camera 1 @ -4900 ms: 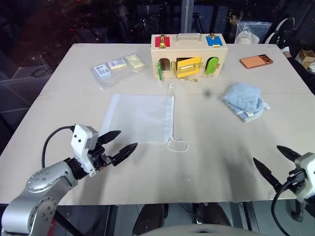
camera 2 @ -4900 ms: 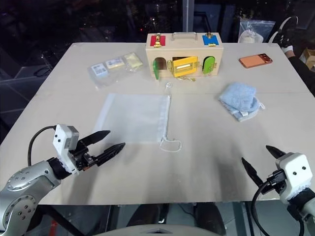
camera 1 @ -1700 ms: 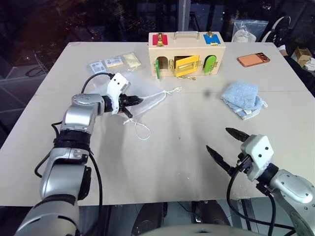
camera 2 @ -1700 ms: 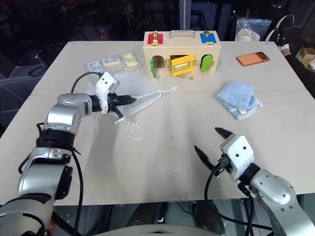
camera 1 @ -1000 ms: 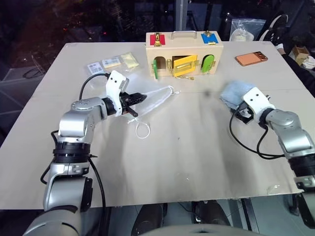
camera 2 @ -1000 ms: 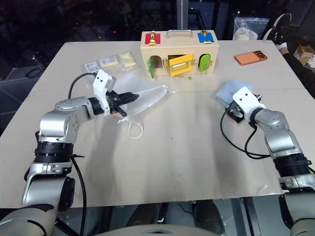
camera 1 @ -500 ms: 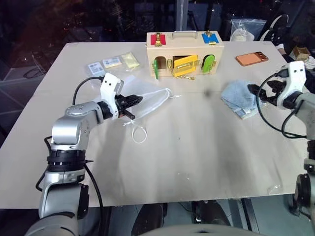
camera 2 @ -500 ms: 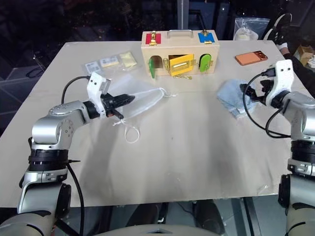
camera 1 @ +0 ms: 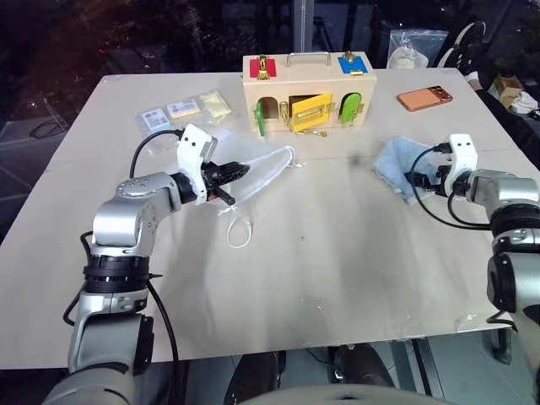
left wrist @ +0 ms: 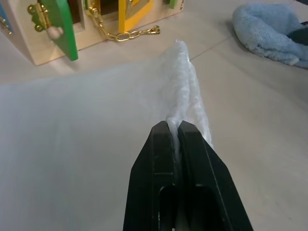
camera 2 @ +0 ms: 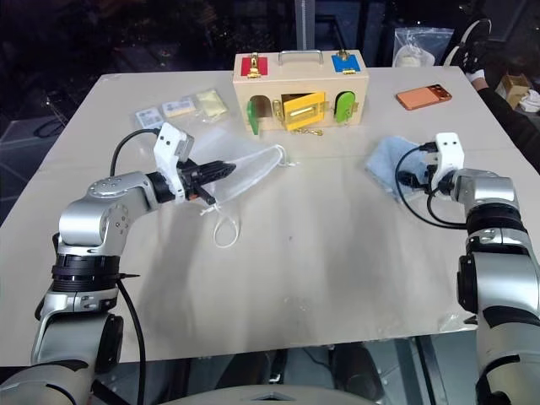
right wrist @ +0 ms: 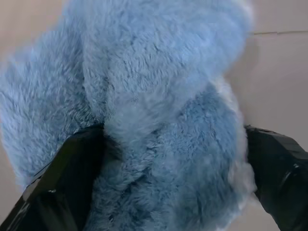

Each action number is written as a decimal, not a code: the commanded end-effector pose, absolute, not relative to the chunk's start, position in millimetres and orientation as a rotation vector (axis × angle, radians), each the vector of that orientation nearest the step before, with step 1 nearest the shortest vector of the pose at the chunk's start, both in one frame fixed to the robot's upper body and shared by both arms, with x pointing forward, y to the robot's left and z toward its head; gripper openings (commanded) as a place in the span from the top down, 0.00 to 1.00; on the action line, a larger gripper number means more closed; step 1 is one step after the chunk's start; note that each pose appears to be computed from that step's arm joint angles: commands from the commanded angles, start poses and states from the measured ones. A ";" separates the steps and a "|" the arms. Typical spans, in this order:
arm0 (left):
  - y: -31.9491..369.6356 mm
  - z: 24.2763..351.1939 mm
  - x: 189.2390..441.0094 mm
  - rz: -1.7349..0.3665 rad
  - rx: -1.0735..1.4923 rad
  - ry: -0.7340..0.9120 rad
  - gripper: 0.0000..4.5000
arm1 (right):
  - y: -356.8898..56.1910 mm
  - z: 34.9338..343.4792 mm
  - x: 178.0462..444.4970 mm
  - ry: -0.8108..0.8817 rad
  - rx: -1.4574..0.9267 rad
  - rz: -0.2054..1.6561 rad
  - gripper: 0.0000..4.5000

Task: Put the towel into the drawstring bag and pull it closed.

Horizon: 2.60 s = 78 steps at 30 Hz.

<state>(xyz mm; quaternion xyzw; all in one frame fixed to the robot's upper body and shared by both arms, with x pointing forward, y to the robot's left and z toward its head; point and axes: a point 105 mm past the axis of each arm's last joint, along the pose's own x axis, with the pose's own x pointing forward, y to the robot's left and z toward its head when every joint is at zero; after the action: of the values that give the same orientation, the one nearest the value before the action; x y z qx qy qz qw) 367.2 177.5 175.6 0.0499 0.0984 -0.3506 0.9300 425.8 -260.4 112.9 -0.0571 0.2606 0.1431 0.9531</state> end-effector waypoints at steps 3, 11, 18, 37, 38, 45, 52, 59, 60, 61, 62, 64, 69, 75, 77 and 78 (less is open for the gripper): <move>176.0 188.3 369.2 -0.726 0.134 0.151 1.00 | -250.4 52.8 409.1 0.668 -0.319 0.375 0.34; 179.2 189.2 370.5 -0.719 0.115 0.152 1.00 | -227.7 92.0 415.8 0.470 0.023 0.497 0.99; 172.3 192.2 372.9 -0.744 0.074 0.152 1.00 | -164.0 185.5 347.2 0.165 0.318 0.886 0.99; 129.9 214.2 370.0 -0.839 0.109 0.020 1.00 | -22.6 123.3 341.4 0.403 0.168 0.869 0.99; 132.0 217.1 371.5 -0.825 0.105 0.010 1.00 | -23.7 120.2 341.0 0.414 0.153 0.868 0.99; 141.5 211.5 364.9 -0.818 0.153 0.009 1.00 | -31.8 116.1 350.0 0.434 0.115 0.824 0.99; 120.6 184.6 341.2 -0.947 0.317 0.031 1.00 | -16.0 130.7 358.0 0.417 0.127 0.876 0.99; 112.4 181.0 329.6 -0.986 0.302 0.021 1.00 | 7.0 151.9 359.6 0.409 0.394 0.955 0.99; 109.8 186.1 329.6 -0.988 0.274 0.013 1.00 | 9.7 147.2 359.3 0.409 0.374 0.955 0.99; 107.5 190.4 329.8 -0.989 0.248 0.006 1.00 | 13.1 146.6 358.9 0.403 0.407 0.963 0.99; 105.8 191.5 328.8 -0.998 0.224 0.017 1.00 | 15.8 148.9 359.9 0.396 0.480 0.965 0.99; 106.4 185.8 323.6 -1.019 0.204 0.061 1.00 | 15.6 157.1 367.4 0.359 0.633 0.945 0.99; 124.0 170.5 315.6 -0.980 0.105 0.162 1.00 | 4.0 161.8 377.3 0.246 0.965 0.953 0.99; 145.4 178.5 317.8 -0.931 -0.113 0.270 1.00 | 6.8 140.4 365.5 0.229 1.048 0.981 0.99; 142.2 180.3 311.3 -0.971 -0.158 0.309 1.00 | 8.8 144.8 357.5 0.219 1.067 1.021 0.99; 140.0 181.1 308.8 -0.988 -0.173 0.323 1.00 | 10.4 146.5 354.6 0.218 1.068 1.039 0.99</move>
<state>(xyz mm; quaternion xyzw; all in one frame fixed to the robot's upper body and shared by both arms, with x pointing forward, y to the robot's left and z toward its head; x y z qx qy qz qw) 314.8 144.1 173.1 -0.0716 0.1552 -0.4536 0.8746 363.7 -4.6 119.8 0.4662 0.1390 0.4301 0.7605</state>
